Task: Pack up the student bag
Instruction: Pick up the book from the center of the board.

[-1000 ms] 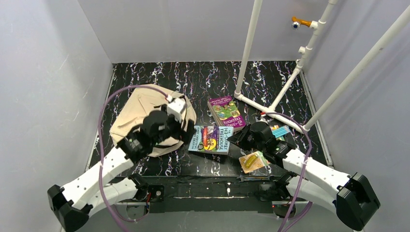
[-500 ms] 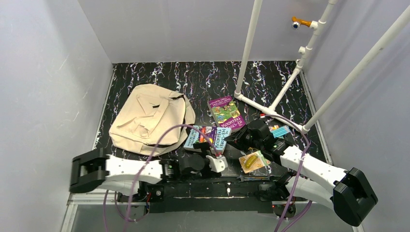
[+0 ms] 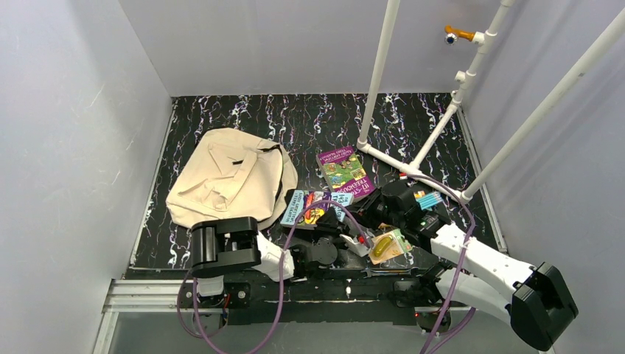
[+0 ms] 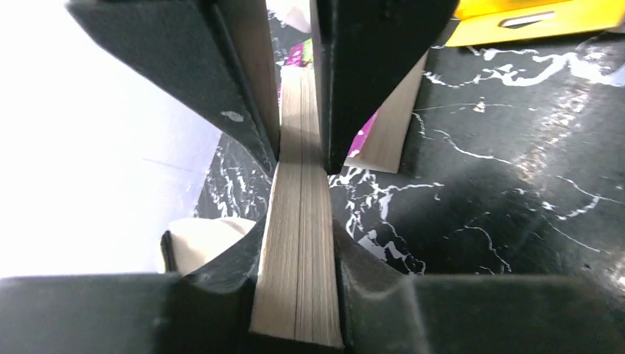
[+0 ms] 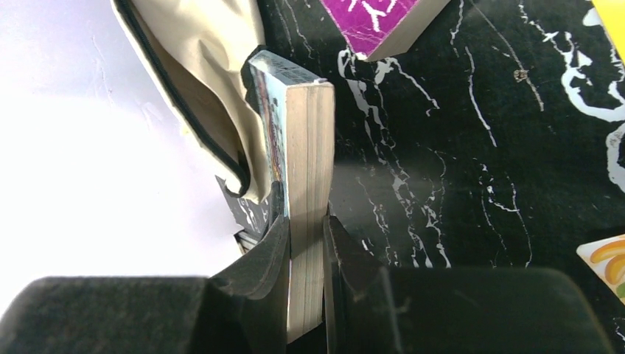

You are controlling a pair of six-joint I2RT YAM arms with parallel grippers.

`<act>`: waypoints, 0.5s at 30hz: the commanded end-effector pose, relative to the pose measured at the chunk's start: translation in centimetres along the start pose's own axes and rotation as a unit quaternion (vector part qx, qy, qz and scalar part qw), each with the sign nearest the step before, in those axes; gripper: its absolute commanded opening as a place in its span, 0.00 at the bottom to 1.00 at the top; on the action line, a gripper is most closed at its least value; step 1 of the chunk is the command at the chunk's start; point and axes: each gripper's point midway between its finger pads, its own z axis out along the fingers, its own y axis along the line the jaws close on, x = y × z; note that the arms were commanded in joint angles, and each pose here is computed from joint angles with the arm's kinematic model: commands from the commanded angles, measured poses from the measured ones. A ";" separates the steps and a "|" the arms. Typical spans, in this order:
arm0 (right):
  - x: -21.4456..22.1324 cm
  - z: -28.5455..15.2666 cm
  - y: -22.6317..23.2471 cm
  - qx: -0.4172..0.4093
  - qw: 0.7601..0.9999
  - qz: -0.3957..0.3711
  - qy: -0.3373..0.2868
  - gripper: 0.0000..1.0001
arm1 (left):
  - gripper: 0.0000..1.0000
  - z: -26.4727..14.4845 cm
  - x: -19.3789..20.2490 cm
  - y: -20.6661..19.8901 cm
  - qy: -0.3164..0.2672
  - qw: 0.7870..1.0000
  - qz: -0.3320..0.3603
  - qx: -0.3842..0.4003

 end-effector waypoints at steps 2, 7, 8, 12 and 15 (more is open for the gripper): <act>-0.1 -1.7 4.9 -0.064 0.997 -0.029 0.021 0.59 | 0.00 -0.7 -2.1 4.9 -0.011 0.991 -0.090 -0.097; 0.4 -0.9 4.5 -0.045 0.997 -0.049 0.044 0.98 | 0.00 -1.6 -2.8 6.1 -0.022 0.985 -0.148 -0.086; 0.6 -0.6 4.9 -0.053 0.996 -0.049 0.052 0.98 | 0.00 -1.8 -3.1 6.2 -0.026 0.984 -0.159 -0.078; 1.2 1.0 6.6 -0.080 0.992 -0.053 0.079 0.98 | 0.00 -2.3 -3.7 5.3 -0.037 0.982 -0.184 -0.031; 1.1 1.6 8.0 -0.098 0.990 -0.063 0.084 0.75 | 0.00 -2.8 -4.1 4.4 -0.042 0.982 -0.182 0.008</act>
